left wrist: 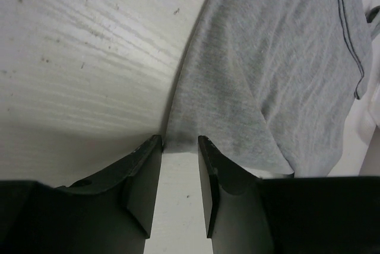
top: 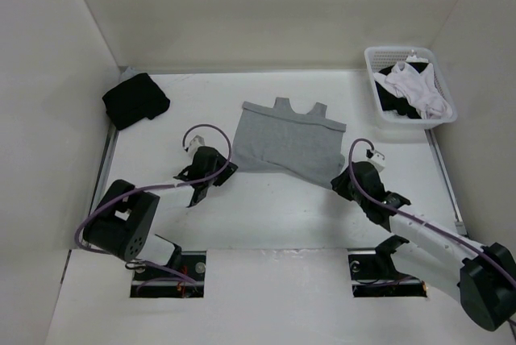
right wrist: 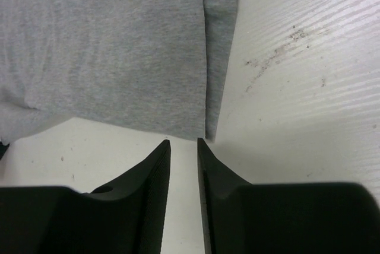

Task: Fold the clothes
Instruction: Fold the tank top

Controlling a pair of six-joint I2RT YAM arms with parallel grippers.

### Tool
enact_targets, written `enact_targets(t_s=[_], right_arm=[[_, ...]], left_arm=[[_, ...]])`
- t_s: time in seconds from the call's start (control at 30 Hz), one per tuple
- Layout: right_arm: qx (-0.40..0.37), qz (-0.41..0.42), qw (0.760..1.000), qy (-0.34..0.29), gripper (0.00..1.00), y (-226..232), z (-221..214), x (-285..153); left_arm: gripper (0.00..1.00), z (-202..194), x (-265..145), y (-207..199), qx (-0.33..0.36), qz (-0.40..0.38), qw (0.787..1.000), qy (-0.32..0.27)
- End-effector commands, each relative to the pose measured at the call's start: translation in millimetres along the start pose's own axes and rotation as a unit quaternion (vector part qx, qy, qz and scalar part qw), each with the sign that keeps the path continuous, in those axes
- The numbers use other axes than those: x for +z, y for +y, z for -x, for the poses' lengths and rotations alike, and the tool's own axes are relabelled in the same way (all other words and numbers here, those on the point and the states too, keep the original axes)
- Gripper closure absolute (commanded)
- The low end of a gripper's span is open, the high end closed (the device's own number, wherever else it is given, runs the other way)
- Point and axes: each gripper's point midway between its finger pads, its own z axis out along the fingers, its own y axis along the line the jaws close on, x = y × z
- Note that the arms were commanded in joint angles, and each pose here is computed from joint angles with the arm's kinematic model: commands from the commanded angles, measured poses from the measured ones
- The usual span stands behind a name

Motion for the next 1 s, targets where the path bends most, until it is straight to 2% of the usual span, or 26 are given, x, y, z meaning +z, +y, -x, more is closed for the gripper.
enact_targets(t_s=[0.0, 0.27, 0.4, 0.57, 0.77, 0.97], right_arm=[[0.009, 0.002, 1.0, -0.017, 0.7, 2, 5, -2], [0.007, 0.001, 1.0, -0.014, 0.63, 2, 4, 3], [0.007, 0.003, 1.0, -0.012, 0.59, 3, 3, 4], [0.002, -0.013, 1.0, 0.004, 0.53, -3, -5, 6], [0.004, -0.018, 1.0, 0.02, 0.53, 3, -12, 9], [0.017, -0.007, 0.999, 0.043, 0.51, 17, -31, 7]], left_arm=[[0.7, -7, -12, 13, -0.015, 0.026, 1.0, 0.0], [0.69, -13, -6, 8, -0.018, 0.032, 0.999, 0.008], [0.75, 3, 7, 8, -0.021, 0.04, 0.999, -0.019], [0.76, 21, 23, 2, -0.041, 0.02, 0.997, -0.056], [0.96, 34, 28, -5, -0.044, -0.009, 0.996, -0.077], [0.98, 54, 10, 14, -0.056, -0.009, 0.993, -0.104]])
